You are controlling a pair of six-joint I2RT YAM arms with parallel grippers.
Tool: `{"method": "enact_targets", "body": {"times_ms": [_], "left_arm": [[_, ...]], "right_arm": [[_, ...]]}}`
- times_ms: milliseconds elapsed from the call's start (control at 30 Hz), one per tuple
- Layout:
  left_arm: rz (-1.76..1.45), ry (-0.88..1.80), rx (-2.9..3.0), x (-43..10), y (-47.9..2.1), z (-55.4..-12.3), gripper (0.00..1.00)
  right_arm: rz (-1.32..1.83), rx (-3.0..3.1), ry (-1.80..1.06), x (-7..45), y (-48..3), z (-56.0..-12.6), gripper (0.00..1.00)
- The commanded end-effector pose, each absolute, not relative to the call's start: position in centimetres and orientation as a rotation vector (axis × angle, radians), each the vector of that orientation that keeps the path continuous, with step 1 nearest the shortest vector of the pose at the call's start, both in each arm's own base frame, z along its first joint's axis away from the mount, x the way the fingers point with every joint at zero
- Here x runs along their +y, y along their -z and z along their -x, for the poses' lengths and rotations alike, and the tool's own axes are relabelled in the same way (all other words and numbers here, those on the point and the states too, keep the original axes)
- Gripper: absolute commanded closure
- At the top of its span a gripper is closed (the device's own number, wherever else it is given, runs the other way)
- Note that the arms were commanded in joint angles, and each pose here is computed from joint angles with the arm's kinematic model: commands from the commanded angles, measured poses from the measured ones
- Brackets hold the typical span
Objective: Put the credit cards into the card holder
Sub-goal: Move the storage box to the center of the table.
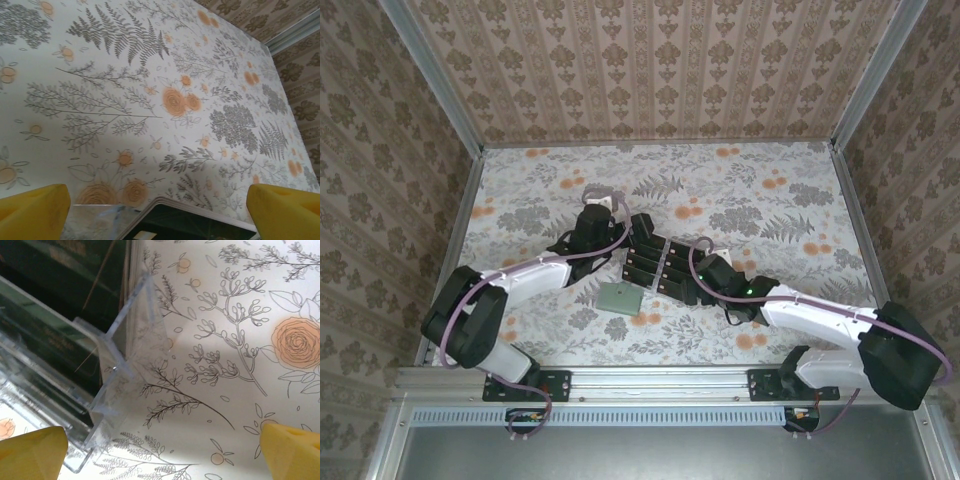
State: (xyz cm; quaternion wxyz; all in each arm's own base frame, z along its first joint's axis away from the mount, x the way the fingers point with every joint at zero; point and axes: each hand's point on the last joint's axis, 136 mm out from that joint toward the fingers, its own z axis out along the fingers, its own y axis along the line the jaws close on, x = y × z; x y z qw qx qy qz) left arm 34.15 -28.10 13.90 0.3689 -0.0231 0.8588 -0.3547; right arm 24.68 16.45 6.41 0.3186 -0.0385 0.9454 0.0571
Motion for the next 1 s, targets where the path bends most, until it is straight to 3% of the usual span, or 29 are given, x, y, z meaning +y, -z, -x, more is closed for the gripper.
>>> {"method": "enact_targets", "body": {"times_ms": [0,367,967], "left_arm": [[0.1,0.979,2.14,-29.6,-15.6,-34.8,0.0],[0.083,1.055,2.125,-33.8,-15.5,-36.1,0.0],[-0.095,1.247,2.115,-45.5,-15.5,-39.8,0.0]], "right_arm": [[-0.009,2.444,-0.072,15.2,-6.1,-25.4,0.0],[-0.183,2.372,0.026,12.8,-6.6,-26.1,0.0],[-0.513,2.314,0.027,8.1,-5.5,-25.4,0.0]]}}
